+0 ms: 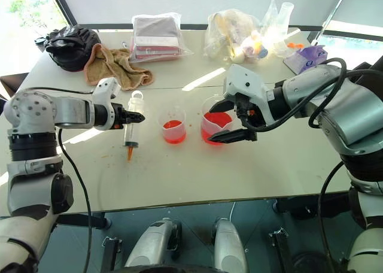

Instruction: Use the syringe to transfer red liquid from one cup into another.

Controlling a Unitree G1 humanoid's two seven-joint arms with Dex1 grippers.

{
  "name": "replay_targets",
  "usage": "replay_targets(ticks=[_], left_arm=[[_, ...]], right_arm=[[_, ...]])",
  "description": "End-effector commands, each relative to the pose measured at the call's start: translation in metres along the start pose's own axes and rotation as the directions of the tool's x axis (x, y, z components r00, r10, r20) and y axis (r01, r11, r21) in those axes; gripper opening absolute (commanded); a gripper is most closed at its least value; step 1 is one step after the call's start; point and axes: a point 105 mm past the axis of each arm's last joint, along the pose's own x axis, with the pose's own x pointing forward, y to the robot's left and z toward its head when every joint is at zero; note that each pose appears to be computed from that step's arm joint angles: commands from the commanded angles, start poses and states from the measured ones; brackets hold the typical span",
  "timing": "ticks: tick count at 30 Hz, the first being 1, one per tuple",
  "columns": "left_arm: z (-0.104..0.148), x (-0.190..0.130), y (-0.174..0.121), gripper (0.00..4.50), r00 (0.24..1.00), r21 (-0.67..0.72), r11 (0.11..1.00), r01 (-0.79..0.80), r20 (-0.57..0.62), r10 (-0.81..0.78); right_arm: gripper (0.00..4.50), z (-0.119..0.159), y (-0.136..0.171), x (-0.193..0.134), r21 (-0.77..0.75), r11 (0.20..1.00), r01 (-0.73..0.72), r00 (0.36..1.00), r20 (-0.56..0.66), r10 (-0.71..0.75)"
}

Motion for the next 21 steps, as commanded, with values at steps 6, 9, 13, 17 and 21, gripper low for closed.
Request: replay_targets(ticks=[6, 9, 13, 17, 21], left_arm=[[-0.002, 0.003, -0.002, 4.11, 1.000, -0.042, 0.999, -0.008, 0.018, 0.009], [0.006, -0.007, -0.002, 4.48, 0.997, -0.028, 1.000, 0.002, 0.075, 0.000], [0.020, -0.033, -0.001, 4.48, 0.983, 0.036, 0.999, 0.000, 0.184, -0.006], [0.035, -0.066, -0.012, 4.48, 0.950, 0.168, 0.985, 0.034, 0.299, -0.084], [0.042, -0.100, -0.022, 4.48, 0.918, 0.356, 0.934, 0.014, 0.367, -0.154]], right_arm=[[3.86, 0.009, -0.008, -0.003, -0.039, 0.997, 0.067, 0.997, 0.026, -0.066], [3.86, 0.009, -0.009, -0.003, -0.037, 0.997, 0.069, 0.997, 0.027, -0.068], [3.86, 0.006, -0.007, -0.004, -0.036, 0.997, 0.061, 0.998, 0.025, -0.060], [3.86, 0.001, -0.009, -0.006, -0.040, 0.998, 0.054, 0.998, 0.012, -0.054], [3.86, -0.004, -0.012, -0.015, -0.035, 0.998, 0.057, 0.998, -0.005, -0.057]])
